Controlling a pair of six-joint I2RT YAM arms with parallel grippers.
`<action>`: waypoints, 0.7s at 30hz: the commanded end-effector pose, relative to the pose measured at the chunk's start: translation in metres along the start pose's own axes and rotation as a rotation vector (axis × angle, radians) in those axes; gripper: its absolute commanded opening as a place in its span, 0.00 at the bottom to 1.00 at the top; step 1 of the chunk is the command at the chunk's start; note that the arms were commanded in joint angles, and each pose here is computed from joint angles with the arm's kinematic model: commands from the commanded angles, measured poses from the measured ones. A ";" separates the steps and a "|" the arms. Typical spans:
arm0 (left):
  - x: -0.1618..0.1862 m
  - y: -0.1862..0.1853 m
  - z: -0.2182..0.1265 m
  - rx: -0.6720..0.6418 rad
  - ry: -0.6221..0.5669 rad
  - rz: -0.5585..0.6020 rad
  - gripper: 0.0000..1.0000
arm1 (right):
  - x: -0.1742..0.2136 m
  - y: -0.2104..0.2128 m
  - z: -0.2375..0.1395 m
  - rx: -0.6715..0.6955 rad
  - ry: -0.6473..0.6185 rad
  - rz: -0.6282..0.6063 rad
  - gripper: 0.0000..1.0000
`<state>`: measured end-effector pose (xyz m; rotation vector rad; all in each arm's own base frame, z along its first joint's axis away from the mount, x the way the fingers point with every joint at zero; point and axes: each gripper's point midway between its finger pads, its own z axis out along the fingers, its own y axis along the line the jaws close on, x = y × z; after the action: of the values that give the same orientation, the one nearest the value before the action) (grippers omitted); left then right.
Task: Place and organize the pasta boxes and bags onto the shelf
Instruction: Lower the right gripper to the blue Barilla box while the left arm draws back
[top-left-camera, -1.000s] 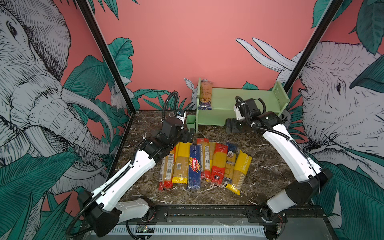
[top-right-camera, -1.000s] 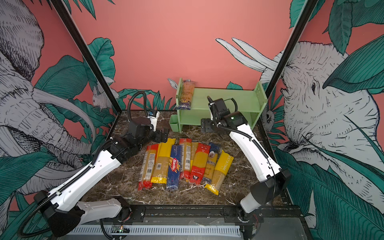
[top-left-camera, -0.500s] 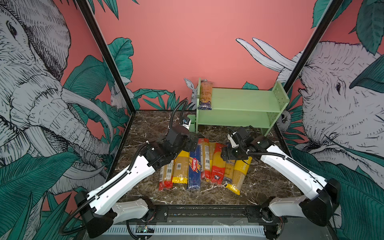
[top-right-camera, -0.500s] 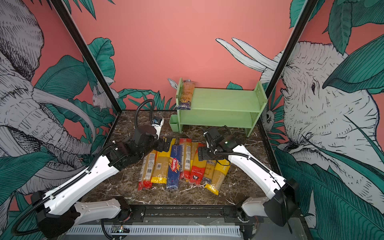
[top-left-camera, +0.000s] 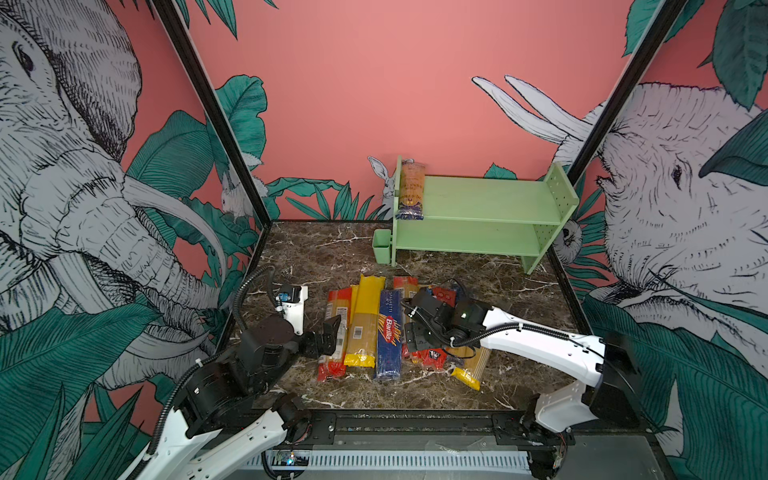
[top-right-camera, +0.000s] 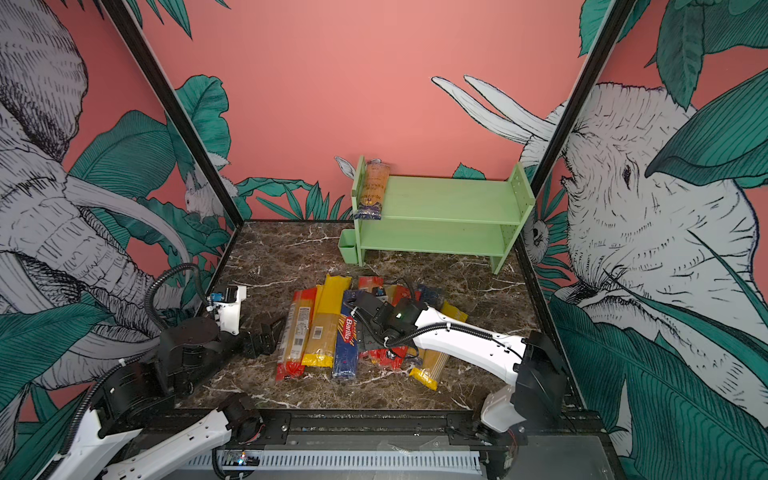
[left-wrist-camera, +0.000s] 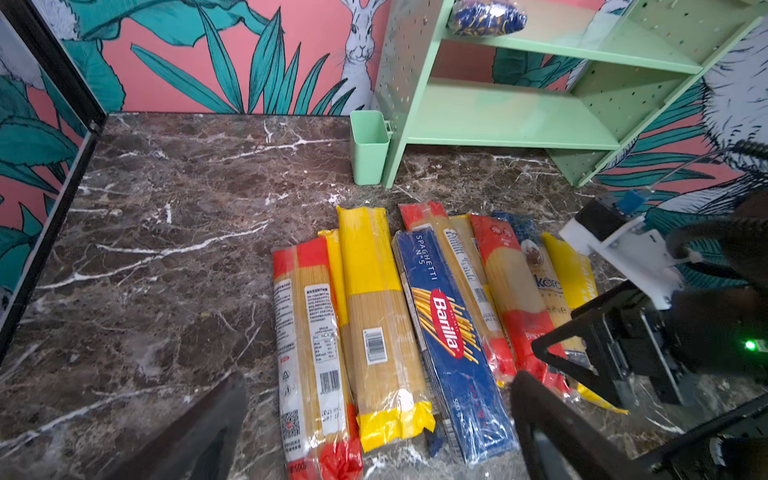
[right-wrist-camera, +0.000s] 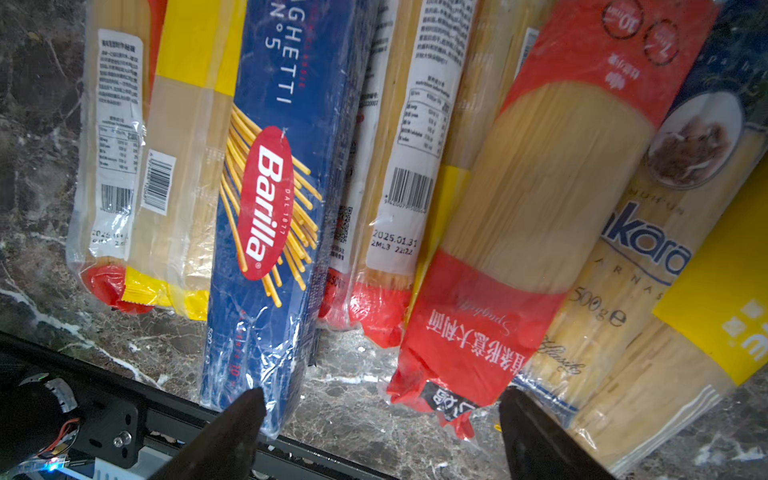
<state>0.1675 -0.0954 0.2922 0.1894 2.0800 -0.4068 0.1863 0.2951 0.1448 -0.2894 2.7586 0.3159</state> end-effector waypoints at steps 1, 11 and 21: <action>0.014 0.008 -0.002 -0.041 0.073 -0.028 0.98 | -0.011 0.034 -0.008 -0.036 -0.031 0.001 0.88; 0.025 0.027 -0.035 -0.038 0.074 -0.065 0.98 | 0.014 0.087 0.034 -0.017 0.038 -0.023 0.90; 0.023 0.026 -0.048 -0.005 0.078 -0.031 0.98 | 0.029 0.081 0.057 0.070 0.065 0.001 0.89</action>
<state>0.1301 -0.0589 0.2908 0.1513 2.1372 -0.4367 0.1576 0.3836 0.0995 -0.3724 2.8251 0.2552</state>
